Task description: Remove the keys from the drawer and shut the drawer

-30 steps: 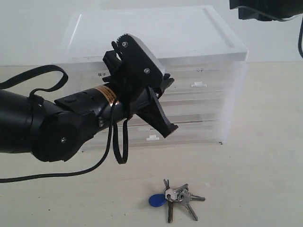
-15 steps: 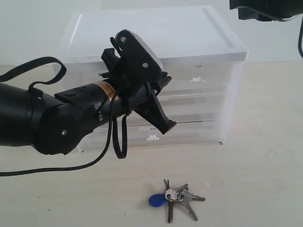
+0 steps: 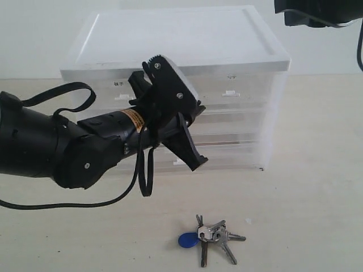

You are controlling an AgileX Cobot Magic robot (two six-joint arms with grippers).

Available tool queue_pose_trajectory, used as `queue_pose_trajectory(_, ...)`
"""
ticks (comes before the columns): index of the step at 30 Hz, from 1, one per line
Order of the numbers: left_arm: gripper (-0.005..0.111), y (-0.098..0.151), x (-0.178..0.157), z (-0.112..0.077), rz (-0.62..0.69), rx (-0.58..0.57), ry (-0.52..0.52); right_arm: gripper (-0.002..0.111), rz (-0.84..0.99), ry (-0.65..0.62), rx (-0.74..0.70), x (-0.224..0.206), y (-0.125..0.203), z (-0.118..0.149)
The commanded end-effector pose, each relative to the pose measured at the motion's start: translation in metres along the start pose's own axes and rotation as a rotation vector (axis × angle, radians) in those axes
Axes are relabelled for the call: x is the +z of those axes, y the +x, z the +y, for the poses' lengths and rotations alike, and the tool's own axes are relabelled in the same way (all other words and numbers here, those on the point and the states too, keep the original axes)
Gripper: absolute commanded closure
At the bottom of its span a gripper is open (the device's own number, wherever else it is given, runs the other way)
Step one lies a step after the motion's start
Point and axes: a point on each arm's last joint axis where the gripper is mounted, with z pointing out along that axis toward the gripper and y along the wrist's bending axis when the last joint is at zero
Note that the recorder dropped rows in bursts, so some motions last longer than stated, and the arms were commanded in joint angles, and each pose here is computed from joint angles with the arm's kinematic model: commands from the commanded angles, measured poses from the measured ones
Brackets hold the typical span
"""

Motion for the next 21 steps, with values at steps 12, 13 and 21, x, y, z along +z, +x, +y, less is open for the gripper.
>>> queue_pose_trajectory(12, 0.102, -0.015, -0.087, 0.007, -0.095, -0.093, 0.030, 0.108, 0.023, -0.018, -0.017, -0.001, 0.001, 0.002)
queue_pose_trajectory(13, 0.102, -0.010, -0.089, 0.005, -0.050, -0.091, 0.050, 0.108, 0.023, -0.018, -0.017, -0.001, 0.001, 0.002)
queue_pose_trajectory(21, 0.102, 0.041, -0.058, -0.026, 0.187, -0.001, 0.205, 0.108, 0.035, -0.032, -0.022, -0.001, 0.002, 0.006)
